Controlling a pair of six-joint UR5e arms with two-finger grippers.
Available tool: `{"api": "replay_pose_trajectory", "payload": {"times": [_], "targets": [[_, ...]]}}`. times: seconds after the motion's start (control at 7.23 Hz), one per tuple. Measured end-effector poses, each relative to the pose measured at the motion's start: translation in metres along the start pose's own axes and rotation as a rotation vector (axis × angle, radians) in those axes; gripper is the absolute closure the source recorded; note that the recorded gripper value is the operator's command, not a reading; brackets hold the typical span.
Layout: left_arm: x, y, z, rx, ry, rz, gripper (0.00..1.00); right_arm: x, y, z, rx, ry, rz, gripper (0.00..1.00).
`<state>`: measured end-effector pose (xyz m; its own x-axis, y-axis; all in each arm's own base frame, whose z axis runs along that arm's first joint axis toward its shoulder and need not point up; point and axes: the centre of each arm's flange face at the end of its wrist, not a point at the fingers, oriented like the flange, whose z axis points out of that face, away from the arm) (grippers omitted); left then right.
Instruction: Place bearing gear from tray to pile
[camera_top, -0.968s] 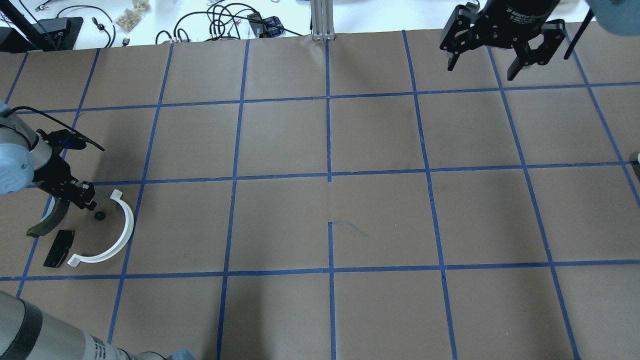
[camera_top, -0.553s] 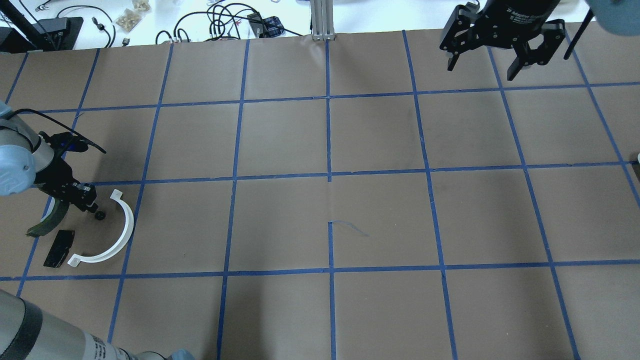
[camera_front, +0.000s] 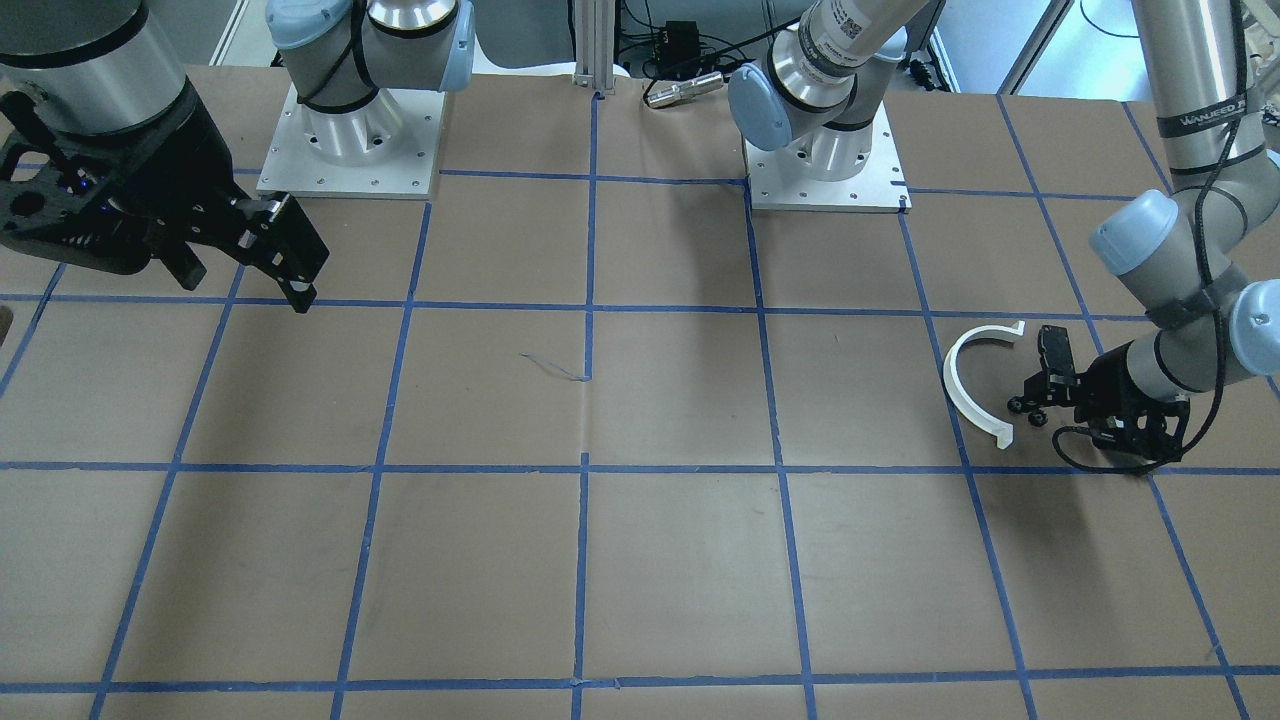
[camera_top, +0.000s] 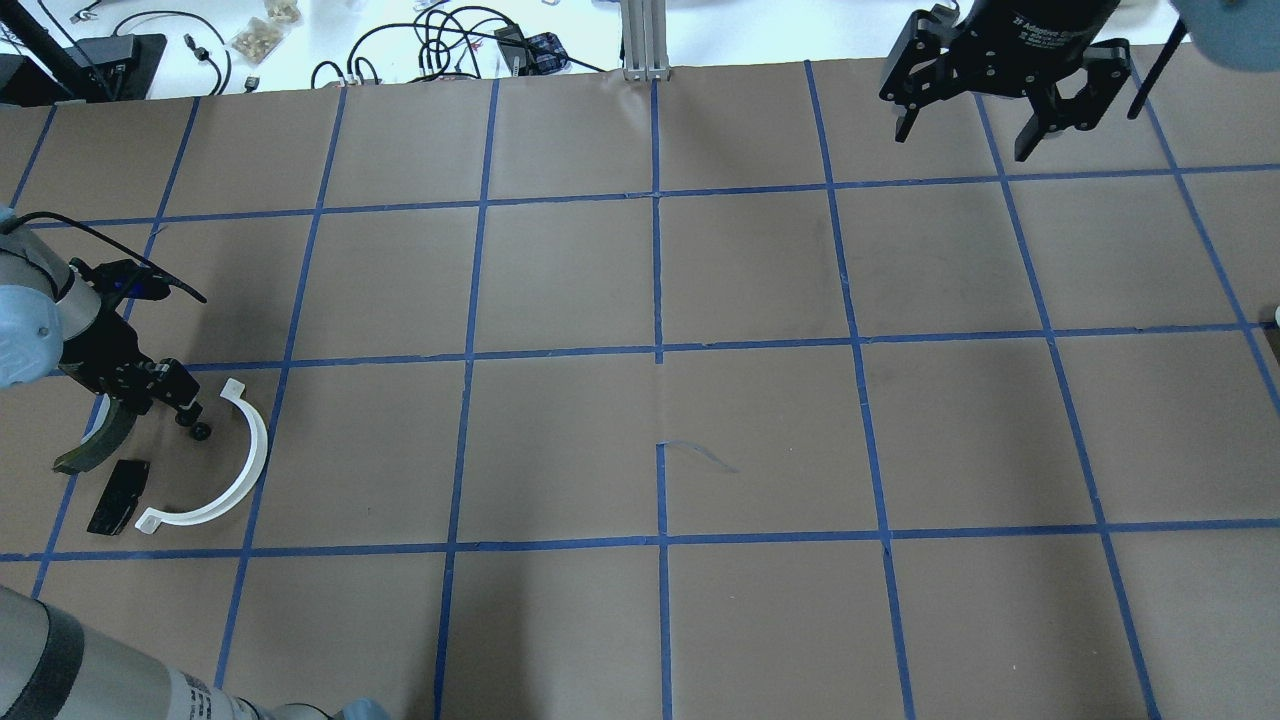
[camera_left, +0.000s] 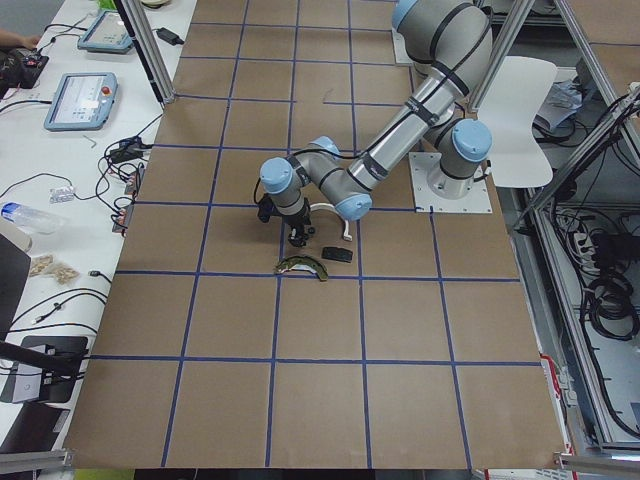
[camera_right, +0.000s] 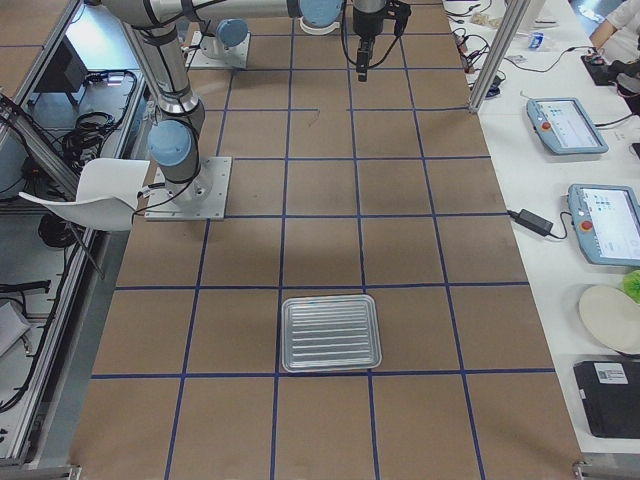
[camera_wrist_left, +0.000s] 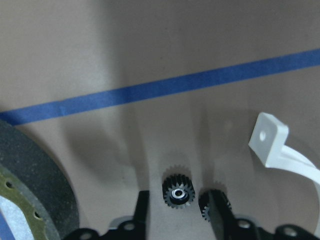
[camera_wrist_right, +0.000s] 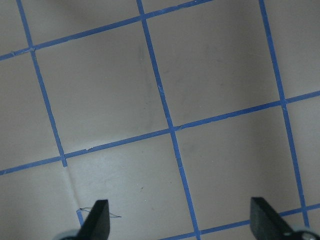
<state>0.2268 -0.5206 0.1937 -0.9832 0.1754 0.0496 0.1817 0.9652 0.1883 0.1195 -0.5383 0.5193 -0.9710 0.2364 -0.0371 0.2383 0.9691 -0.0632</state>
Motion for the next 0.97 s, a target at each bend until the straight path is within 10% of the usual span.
{"api": "replay_pose_trajectory", "payload": {"times": [0.97], "targets": [[0.125, -0.043, -0.216, 0.074, 0.067, -0.148, 0.00, 0.000, 0.000, 0.000, 0.000, -0.001, 0.000, 0.00]]}}
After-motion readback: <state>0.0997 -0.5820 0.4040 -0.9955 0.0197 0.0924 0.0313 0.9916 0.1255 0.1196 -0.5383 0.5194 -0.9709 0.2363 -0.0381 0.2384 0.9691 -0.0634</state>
